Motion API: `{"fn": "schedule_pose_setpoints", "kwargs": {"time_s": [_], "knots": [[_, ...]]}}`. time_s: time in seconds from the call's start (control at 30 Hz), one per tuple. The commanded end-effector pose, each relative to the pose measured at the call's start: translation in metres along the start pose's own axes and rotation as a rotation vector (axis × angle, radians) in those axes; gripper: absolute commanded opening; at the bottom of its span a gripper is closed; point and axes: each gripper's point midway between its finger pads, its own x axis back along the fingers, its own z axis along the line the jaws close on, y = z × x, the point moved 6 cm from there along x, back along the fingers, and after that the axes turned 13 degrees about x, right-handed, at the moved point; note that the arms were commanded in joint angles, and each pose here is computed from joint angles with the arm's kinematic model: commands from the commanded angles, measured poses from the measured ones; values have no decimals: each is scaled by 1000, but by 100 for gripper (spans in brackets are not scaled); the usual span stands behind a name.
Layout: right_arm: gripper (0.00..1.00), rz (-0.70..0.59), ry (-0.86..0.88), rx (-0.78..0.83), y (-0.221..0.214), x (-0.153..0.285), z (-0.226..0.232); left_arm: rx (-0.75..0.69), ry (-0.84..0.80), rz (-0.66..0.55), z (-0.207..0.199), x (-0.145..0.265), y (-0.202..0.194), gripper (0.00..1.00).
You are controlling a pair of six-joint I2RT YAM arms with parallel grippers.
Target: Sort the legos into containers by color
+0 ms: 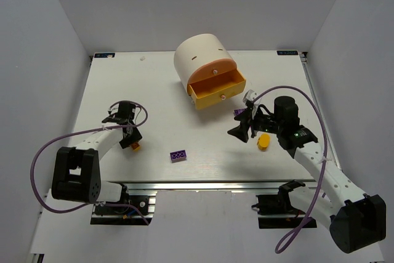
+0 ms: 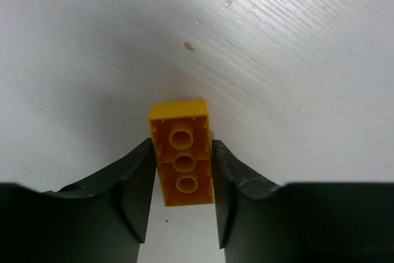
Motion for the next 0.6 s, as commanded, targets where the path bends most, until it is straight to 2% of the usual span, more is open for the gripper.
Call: {"fn": "schedule_pose_setpoints", "kwargs": {"time_s": [0.0,0.2,0.37,0.43,0.47,0.5,0.53,0.57], "knots": [[70,-61,-59,77,30,5,-17,10,-58,13,-3,2,-3,47],[68,-70,-91,67,38,7,-26,15,-94,23,-2,5,-7,41],[65,-71,-135,30,45,12,-33,-17,-252,23,-25,25,1,20],[35,-62,-200,0,48,16,-39,-56,-407,-15,-45,47,13,14],[23,-57,-238,-20,48,18,-42,-80,-527,39,-56,60,8,12],[1,-55,-325,-70,49,22,-51,-89,-604,32,-65,70,11,11],[0,-58,-366,-90,49,24,-53,-108,-698,0,-75,86,17,11],[0,-56,-392,-100,48,26,-56,-136,-784,29,-82,98,13,11]]}}
